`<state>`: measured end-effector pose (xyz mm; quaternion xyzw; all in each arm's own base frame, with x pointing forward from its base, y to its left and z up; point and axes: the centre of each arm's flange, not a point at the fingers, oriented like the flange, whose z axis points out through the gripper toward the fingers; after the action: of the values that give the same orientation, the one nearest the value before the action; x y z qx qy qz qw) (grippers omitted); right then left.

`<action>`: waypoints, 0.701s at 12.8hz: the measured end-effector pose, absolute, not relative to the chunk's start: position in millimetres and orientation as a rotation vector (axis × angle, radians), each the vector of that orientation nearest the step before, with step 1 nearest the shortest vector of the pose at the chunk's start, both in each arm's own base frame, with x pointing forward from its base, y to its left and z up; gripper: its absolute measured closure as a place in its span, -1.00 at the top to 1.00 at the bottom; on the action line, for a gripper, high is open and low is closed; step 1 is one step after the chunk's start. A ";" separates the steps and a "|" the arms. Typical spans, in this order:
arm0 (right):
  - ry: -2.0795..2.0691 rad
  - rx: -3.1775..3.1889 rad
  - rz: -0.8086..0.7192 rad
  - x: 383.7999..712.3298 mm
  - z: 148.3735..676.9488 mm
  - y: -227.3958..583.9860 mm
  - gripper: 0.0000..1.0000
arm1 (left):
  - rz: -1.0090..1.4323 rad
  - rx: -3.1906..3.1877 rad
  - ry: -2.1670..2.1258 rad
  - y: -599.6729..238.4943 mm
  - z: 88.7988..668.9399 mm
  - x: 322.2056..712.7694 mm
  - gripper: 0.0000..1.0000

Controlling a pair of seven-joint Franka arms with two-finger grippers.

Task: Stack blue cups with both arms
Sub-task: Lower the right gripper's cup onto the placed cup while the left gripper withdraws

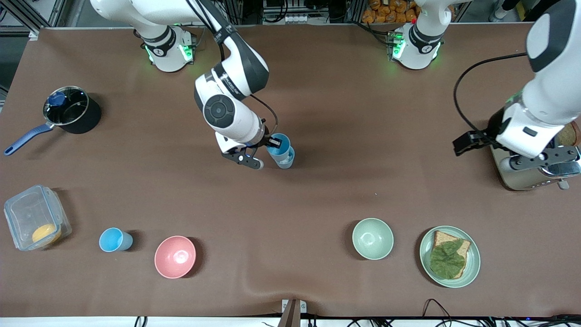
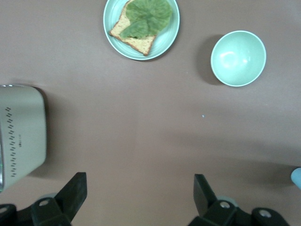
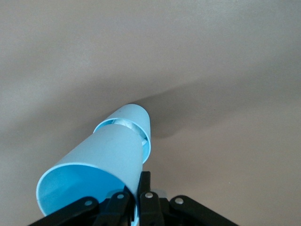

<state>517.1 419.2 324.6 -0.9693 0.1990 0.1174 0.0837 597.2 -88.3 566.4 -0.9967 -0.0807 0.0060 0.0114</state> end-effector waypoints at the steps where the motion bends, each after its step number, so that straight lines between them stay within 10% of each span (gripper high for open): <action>1: 0.597 -2.894 0.350 517.8 322.4 418.8 -0.88 | 0.020 -3.107 -0.247 -82.1 567.9 596.9 1.00; 9: 0.605 -2.911 0.356 507.8 295.7 435.0 -0.88 | 0.030 -3.101 -0.205 -71.7 576.4 591.3 1.00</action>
<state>507.8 435.0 295.7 -0.9695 0.2015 0.1186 0.0736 591.3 -71.7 576.4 -0.9976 -0.0659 0.0095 0.0170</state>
